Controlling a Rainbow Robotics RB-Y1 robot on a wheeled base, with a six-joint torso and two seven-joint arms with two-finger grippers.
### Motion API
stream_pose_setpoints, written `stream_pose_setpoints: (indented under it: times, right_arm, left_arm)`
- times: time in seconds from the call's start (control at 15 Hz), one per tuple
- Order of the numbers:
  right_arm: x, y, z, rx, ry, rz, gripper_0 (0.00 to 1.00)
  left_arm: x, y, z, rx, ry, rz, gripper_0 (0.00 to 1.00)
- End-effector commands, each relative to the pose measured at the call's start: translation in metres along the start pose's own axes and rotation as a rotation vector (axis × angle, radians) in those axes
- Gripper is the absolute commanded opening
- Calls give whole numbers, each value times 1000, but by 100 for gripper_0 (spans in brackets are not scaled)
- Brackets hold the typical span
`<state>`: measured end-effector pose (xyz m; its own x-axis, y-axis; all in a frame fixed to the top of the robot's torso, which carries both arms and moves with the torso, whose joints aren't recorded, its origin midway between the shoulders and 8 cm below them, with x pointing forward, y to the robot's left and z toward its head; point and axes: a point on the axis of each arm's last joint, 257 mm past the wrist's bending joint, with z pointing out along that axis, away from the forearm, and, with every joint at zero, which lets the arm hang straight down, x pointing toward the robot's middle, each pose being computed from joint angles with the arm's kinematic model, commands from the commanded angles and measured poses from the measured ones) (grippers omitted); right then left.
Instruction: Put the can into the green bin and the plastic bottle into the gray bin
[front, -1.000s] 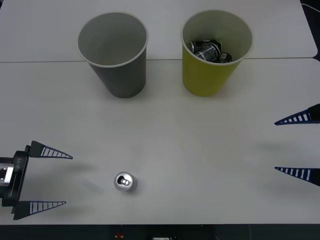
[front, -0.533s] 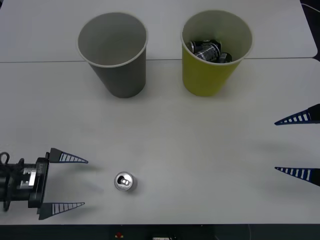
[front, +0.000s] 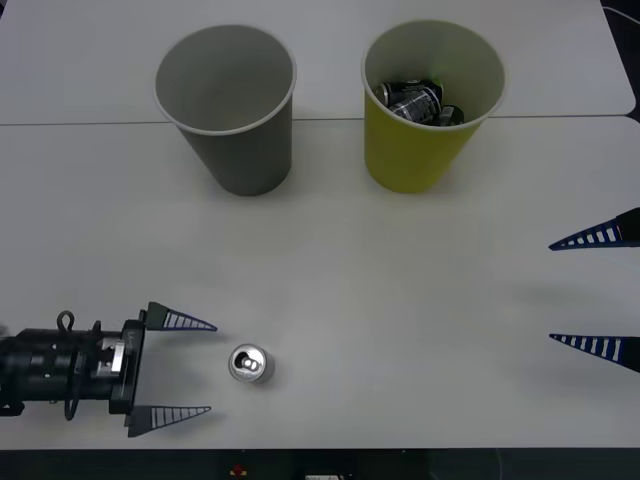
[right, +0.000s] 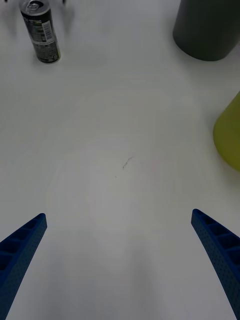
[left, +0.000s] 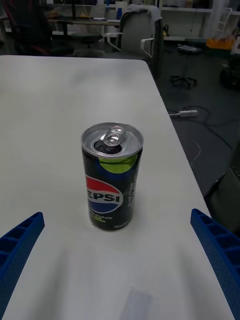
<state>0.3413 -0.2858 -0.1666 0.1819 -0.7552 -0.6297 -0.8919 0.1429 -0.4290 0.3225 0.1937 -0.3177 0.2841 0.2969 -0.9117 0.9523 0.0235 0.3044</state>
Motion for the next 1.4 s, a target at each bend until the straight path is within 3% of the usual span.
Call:
stream_pose_setpoints:
  times: [0.07,0.53,0.8,0.87,0.93,1.0,1.4]
  right_arm:
    - [0,0,0,0,0,0,100]
    - [0,0,0,0,0,0,100]
    - [0,0,0,0,0,0,100]
    - [0,0,0,0,0,0,100]
    - [0,0,0,0,0,0,100]
    - [0,0,0,0,0,0,100]
    - [0,0,0,0,0,0,100]
  left_arm:
    - [-1,0,22,4,-19,-1,100]
    - [-3,7,74,-21,-46,2,100]
    - [-2,8,82,-29,-44,-3,100]
    - [-2,9,82,-31,-41,-1,91]
    - [-2,9,82,-30,-43,-1,50]
    - [-1,9,82,-30,-42,-4,0]
    - [-1,7,83,-29,-43,-10,0]
